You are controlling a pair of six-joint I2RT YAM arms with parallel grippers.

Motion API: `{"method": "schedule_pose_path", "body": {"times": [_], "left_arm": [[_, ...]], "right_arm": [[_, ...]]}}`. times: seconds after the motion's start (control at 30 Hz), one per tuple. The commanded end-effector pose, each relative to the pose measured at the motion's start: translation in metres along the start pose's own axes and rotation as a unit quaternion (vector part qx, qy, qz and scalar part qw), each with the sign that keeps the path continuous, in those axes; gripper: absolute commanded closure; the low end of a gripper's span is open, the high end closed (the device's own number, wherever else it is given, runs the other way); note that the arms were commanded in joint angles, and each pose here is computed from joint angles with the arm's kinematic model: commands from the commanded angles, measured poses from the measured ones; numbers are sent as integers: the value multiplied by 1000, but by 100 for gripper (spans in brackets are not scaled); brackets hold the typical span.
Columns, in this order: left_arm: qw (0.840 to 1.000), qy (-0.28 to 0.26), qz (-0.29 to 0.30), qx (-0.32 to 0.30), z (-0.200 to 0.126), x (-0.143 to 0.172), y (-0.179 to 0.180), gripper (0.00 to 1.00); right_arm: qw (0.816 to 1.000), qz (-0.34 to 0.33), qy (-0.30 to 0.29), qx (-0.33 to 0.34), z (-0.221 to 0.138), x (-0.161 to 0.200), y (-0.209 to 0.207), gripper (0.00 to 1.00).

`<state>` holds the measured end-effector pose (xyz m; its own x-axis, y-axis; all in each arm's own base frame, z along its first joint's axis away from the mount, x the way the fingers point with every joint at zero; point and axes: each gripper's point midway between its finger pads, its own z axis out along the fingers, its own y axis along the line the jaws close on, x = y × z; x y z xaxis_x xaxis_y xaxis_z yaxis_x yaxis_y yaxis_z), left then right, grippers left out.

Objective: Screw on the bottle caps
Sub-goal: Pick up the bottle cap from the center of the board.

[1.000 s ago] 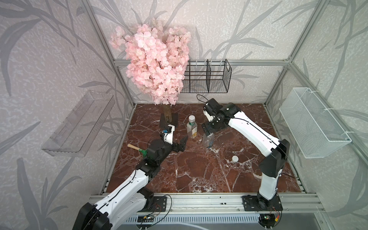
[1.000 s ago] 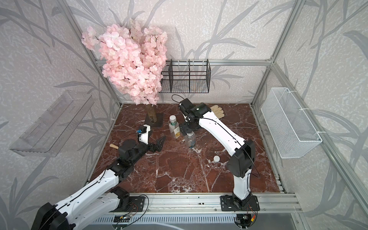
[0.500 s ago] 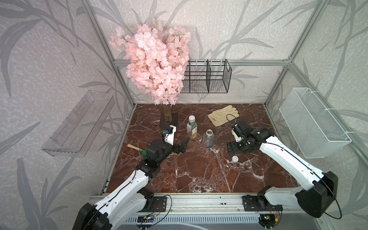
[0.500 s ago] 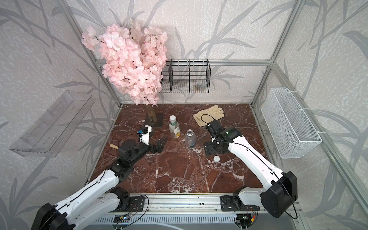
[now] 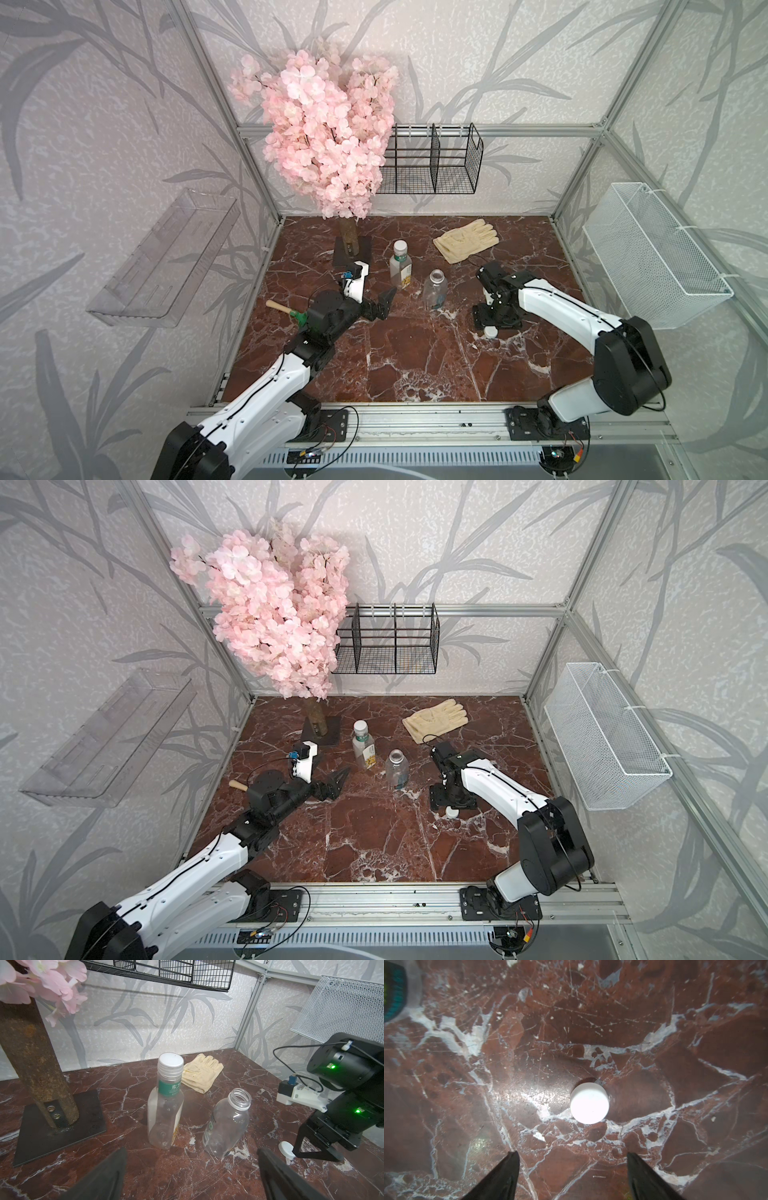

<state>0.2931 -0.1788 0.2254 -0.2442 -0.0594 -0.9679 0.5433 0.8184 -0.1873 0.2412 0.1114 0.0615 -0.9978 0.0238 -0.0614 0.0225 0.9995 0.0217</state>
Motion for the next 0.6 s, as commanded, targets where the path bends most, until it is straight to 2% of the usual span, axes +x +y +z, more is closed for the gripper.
{"method": "schedule_pose_path", "body": {"times": [0.0, 0.2, 0.57], "left_arm": [[1000, -13, 8, 9, 1, -9, -5, 0], [1000, -12, 8, 9, 1, -9, -4, 0], [1000, -11, 8, 9, 2, -8, -5, 0]], "right_arm": [[1000, 15, 3, 3, 15, -6, -5, 21], [999, 19, 22, 19, 35, -8, -12, 29], [999, 20, 36, 26, 50, -10, -16, 41]]}}
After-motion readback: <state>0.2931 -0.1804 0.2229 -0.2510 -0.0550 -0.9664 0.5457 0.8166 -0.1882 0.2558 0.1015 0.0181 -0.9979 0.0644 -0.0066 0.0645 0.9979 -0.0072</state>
